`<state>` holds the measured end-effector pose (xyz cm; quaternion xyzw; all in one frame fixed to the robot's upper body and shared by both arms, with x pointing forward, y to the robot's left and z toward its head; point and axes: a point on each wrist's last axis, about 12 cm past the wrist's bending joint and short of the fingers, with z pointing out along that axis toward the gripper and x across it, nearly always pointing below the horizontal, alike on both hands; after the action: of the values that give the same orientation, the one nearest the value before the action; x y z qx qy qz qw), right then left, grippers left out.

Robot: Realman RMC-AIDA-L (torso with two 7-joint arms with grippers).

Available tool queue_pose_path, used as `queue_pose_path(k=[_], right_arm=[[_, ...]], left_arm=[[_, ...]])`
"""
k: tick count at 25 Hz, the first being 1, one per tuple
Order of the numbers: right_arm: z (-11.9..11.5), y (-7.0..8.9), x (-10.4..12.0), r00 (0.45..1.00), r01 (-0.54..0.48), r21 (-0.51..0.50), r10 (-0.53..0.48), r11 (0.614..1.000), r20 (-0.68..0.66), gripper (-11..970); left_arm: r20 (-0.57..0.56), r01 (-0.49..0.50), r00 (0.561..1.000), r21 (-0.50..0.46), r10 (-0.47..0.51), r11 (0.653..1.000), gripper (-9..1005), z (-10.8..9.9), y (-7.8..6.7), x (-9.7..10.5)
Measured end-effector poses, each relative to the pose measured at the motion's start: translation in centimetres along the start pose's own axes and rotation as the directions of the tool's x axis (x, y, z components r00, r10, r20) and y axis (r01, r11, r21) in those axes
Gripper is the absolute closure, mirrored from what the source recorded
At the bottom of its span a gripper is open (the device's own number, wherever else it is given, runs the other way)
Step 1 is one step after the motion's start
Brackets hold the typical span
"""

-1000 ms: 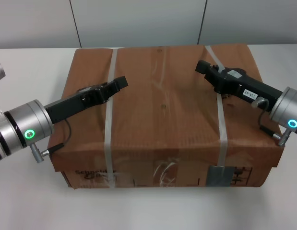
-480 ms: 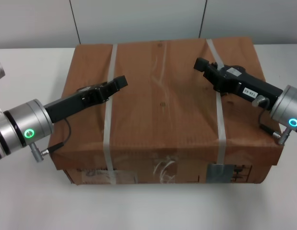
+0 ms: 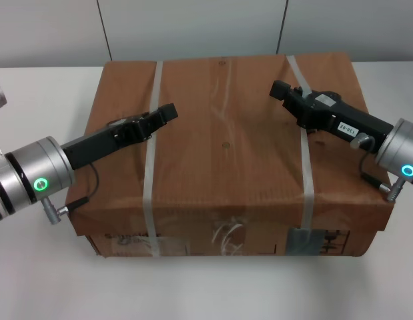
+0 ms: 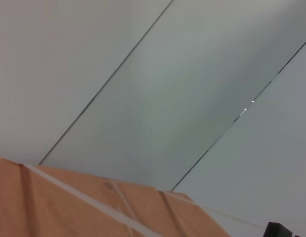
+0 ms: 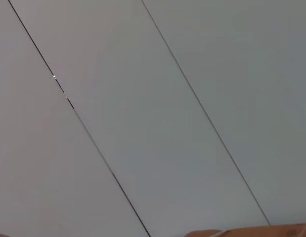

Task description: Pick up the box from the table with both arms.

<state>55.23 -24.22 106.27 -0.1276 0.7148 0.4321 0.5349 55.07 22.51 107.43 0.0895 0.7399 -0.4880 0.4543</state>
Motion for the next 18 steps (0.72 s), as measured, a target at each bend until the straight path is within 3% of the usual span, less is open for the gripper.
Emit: queue_pose_path(k=[18], right_arm=[[0.00, 0.00, 0.01, 1.000, 0.000, 0.000, 0.000, 1.000, 0.000, 960]], left_arm=[[0.000, -0.001, 1.000, 0.003, 0.001, 1.000, 901, 0.11, -0.07, -0.03]])
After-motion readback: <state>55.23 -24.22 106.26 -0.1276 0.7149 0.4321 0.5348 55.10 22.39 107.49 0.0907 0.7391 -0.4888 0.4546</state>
